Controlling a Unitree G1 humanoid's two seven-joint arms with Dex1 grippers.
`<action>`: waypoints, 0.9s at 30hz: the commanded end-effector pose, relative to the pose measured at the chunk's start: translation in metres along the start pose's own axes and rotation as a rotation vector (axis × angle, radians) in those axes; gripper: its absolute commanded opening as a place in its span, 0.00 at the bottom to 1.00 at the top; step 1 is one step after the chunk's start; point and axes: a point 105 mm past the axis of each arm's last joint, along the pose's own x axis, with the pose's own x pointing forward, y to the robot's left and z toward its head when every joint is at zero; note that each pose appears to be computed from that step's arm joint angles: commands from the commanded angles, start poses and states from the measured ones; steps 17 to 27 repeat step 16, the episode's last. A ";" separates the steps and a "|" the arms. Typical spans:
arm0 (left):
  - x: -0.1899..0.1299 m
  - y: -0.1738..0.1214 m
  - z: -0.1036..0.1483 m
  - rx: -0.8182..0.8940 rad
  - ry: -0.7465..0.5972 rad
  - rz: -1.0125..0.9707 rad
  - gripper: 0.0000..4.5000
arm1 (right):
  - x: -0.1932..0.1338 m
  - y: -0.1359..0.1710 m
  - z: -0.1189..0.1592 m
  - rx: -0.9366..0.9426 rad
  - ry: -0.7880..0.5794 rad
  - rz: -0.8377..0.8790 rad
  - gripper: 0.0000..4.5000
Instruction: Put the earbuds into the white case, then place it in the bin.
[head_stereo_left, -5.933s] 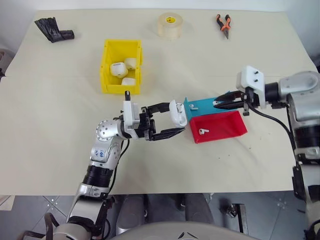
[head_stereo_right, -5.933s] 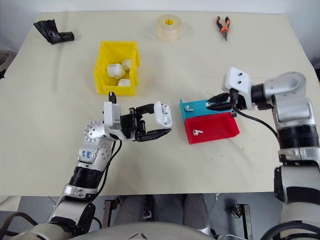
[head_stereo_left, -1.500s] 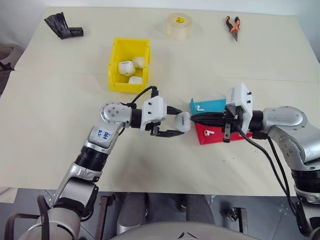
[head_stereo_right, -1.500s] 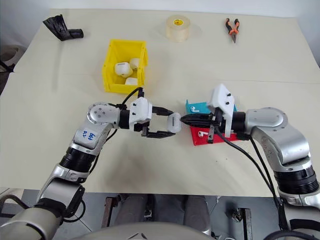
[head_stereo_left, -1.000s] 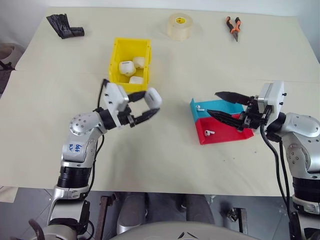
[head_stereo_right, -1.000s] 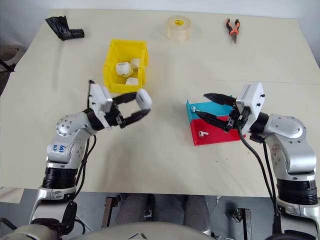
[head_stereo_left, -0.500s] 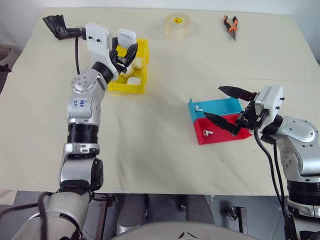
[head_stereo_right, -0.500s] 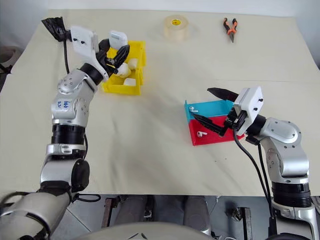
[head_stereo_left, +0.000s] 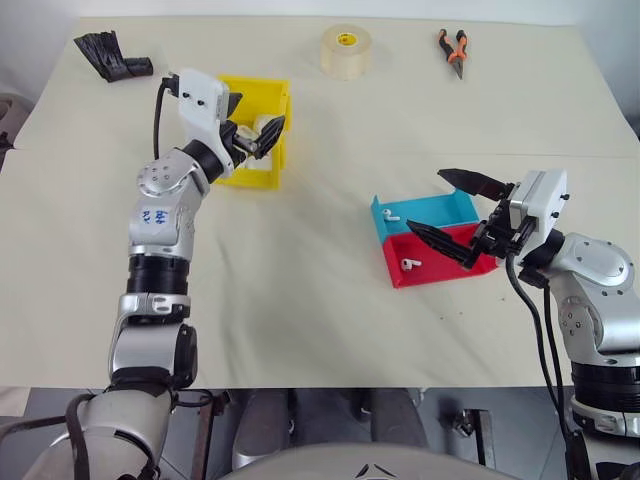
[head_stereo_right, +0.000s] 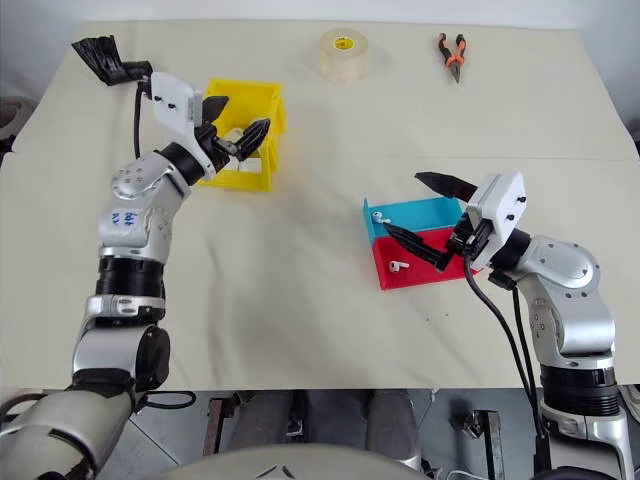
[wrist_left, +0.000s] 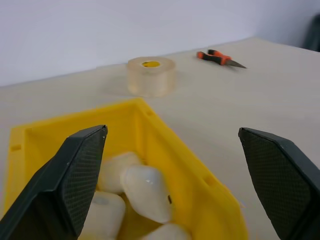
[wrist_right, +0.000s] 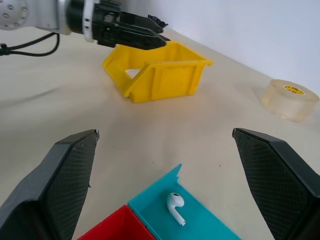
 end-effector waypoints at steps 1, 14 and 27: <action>-0.034 -0.017 0.015 0.094 -0.028 -0.187 0.99 | -0.011 -0.004 0.005 -0.037 0.029 0.048 1.00; -0.115 -0.022 -0.021 0.247 0.080 -0.357 0.99 | -0.042 -0.007 -0.012 -0.040 0.192 0.154 1.00; -0.114 -0.024 -0.023 0.251 0.079 -0.364 0.99 | -0.043 -0.008 -0.012 -0.039 0.190 0.136 1.00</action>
